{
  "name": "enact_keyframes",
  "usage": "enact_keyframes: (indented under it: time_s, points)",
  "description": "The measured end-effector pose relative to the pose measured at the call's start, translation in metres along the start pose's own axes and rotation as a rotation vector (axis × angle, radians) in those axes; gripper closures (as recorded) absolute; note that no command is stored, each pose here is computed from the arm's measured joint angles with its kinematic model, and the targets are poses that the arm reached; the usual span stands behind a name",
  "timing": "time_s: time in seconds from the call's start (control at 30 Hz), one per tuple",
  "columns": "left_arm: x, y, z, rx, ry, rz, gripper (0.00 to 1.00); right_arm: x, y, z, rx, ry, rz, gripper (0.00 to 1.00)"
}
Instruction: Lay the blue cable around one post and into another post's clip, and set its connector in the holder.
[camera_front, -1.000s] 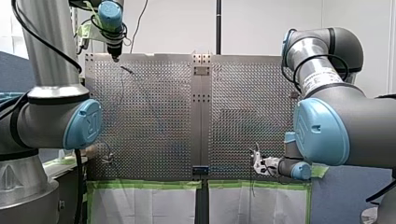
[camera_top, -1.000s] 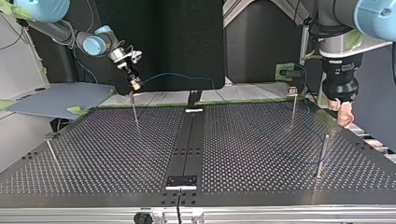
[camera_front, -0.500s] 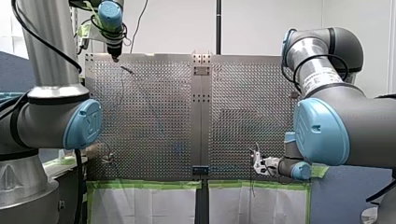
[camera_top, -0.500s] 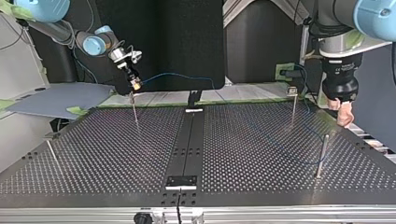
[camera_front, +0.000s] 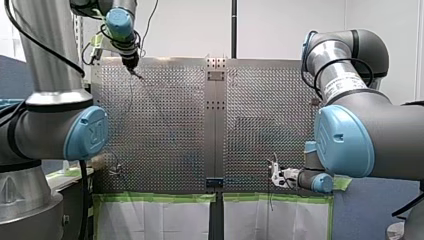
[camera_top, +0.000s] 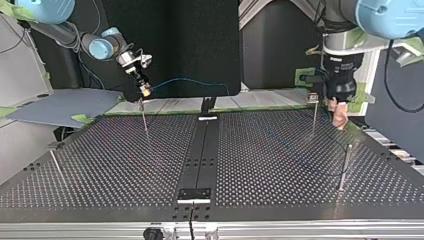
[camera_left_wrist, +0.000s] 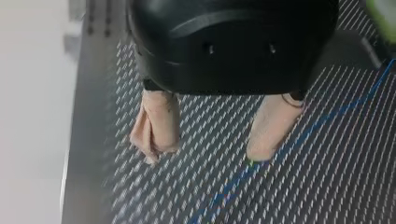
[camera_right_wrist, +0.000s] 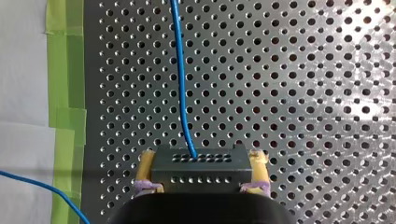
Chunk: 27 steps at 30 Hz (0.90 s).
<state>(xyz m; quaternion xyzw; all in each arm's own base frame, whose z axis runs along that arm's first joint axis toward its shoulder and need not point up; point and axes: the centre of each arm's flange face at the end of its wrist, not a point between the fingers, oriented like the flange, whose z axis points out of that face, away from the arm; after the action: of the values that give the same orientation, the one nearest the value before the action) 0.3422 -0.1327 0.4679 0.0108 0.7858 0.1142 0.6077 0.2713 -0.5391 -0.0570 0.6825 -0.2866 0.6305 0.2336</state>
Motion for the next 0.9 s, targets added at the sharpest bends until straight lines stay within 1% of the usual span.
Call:
enact_keyframes:
  time_s: [0.1,0.23,0.43,0.6,0.9]
  points:
    - [0.012,-0.014,0.002,0.048,0.005,0.0,0.0,0.0,0.0,0.0,-0.001,-0.001,-0.001,0.91]
    - [0.03,-0.029,0.008,0.081,0.026,-0.012,0.0,0.0,-0.001,0.0,-0.007,-0.005,-0.005,0.91]
    - [0.064,-0.051,0.016,0.09,0.072,-0.035,0.0,-0.001,0.0,-0.001,-0.023,-0.018,-0.017,0.91]
    - [0.095,-0.071,0.021,0.088,0.111,-0.053,0.0,-0.001,0.001,-0.001,-0.027,-0.025,-0.024,0.91]
    - [0.113,-0.102,0.03,0.08,0.105,-0.104,0.0,-0.001,0.002,0.0,-0.029,-0.027,-0.027,0.91]
